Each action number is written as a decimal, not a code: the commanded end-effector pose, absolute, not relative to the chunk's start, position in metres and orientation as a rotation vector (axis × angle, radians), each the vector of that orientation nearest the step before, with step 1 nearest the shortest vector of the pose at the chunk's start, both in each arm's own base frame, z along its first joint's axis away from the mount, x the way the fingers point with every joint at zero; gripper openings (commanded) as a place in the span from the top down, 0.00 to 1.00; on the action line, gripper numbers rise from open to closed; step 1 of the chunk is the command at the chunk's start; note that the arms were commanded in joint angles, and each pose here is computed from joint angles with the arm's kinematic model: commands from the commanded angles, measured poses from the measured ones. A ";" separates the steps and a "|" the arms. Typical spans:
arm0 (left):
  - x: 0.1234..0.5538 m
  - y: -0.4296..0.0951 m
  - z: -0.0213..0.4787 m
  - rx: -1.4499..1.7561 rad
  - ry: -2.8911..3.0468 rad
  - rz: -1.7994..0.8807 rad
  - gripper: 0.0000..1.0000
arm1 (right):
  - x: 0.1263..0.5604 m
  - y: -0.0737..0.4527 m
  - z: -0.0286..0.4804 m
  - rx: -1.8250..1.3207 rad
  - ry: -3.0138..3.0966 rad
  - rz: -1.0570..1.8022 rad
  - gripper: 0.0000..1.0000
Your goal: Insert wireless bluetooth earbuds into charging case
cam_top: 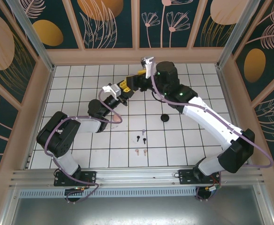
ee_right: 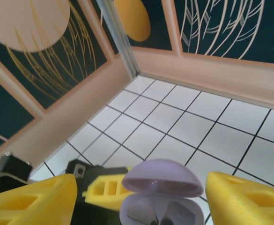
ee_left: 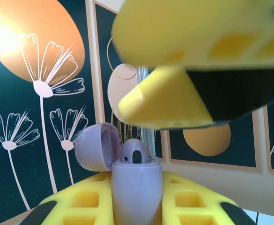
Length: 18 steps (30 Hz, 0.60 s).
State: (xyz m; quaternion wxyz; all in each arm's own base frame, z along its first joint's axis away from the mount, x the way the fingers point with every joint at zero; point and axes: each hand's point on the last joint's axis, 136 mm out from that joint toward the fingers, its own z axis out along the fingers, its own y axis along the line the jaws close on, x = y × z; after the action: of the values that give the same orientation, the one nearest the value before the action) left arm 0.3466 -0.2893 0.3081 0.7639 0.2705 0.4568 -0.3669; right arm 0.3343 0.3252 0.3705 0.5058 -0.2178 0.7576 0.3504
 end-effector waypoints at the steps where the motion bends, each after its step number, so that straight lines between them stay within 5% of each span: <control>1: 0.313 -0.270 0.357 0.531 0.757 -0.803 1.00 | 0.324 0.300 0.423 -0.407 1.746 0.879 0.23; 8: 0.308 -0.263 0.353 0.516 0.778 -0.791 1.00 | 0.324 0.263 0.406 -0.199 1.877 0.844 0.21; 18: 0.295 -0.251 0.353 0.521 0.810 -0.752 1.00 | 0.311 0.237 0.250 0.066 2.343 0.715 0.25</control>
State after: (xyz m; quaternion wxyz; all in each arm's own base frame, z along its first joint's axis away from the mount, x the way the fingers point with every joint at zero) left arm 0.3204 -0.2669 0.3112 0.7691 0.2572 0.4614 -0.3599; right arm 0.3194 0.2494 0.2986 0.4048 -0.0251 0.8609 0.3072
